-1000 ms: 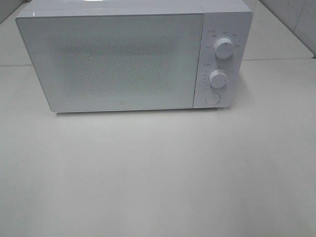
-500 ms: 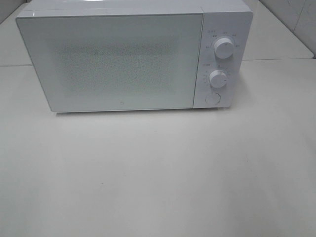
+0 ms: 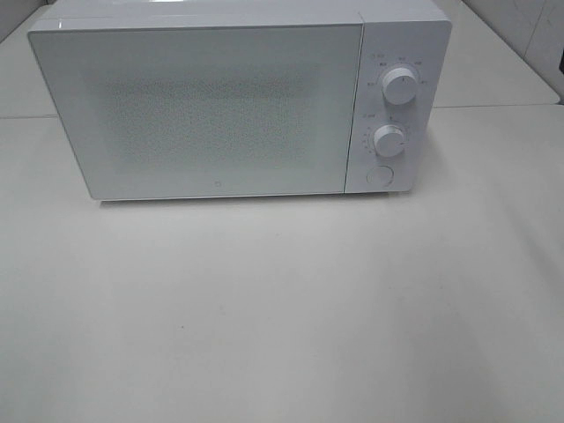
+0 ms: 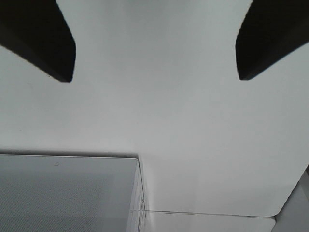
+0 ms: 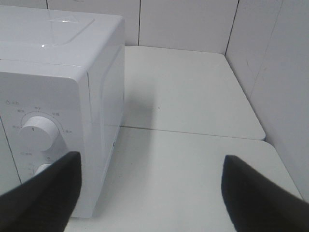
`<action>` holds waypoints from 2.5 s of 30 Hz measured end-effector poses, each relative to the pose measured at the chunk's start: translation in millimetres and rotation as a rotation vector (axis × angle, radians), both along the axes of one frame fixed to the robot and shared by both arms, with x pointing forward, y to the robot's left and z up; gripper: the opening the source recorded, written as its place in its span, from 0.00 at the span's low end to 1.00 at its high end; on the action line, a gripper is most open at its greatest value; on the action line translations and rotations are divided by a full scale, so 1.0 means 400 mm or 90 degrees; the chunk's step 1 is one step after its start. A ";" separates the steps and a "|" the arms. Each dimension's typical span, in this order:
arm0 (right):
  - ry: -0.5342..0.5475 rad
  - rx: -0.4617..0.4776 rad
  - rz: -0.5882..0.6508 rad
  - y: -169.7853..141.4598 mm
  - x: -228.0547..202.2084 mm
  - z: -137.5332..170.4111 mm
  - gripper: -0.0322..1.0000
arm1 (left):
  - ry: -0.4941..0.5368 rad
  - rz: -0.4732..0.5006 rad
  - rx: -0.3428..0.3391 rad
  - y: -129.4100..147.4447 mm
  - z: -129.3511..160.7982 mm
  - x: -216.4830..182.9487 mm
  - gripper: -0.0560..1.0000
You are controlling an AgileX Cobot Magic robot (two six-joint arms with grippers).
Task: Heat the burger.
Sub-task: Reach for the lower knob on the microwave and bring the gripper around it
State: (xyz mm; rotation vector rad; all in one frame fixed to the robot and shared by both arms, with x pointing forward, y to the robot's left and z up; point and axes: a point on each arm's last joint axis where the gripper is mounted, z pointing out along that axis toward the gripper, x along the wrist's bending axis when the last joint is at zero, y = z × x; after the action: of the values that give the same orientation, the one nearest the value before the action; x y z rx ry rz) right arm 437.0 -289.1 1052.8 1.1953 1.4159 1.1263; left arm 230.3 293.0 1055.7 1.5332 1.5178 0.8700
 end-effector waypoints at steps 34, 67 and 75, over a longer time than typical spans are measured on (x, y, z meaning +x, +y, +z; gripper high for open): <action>-0.087 -0.046 -0.034 0.147 0.034 -0.129 0.77 | 0.000 0.000 0.001 0.000 0.000 0.000 0.83; -0.019 -0.047 -0.056 0.279 0.081 -0.300 0.77 | 0.000 0.001 0.002 0.001 0.000 0.000 0.83; -0.019 -0.047 -0.056 0.324 0.132 -0.323 0.77 | 0.000 0.001 0.002 0.001 0.000 0.000 0.83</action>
State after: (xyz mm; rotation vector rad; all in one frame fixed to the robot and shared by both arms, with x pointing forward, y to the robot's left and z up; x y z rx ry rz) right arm 489.6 -159.7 923.4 1.1725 1.3578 1.0183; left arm 230.3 293.4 1055.6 1.5341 1.5191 0.8742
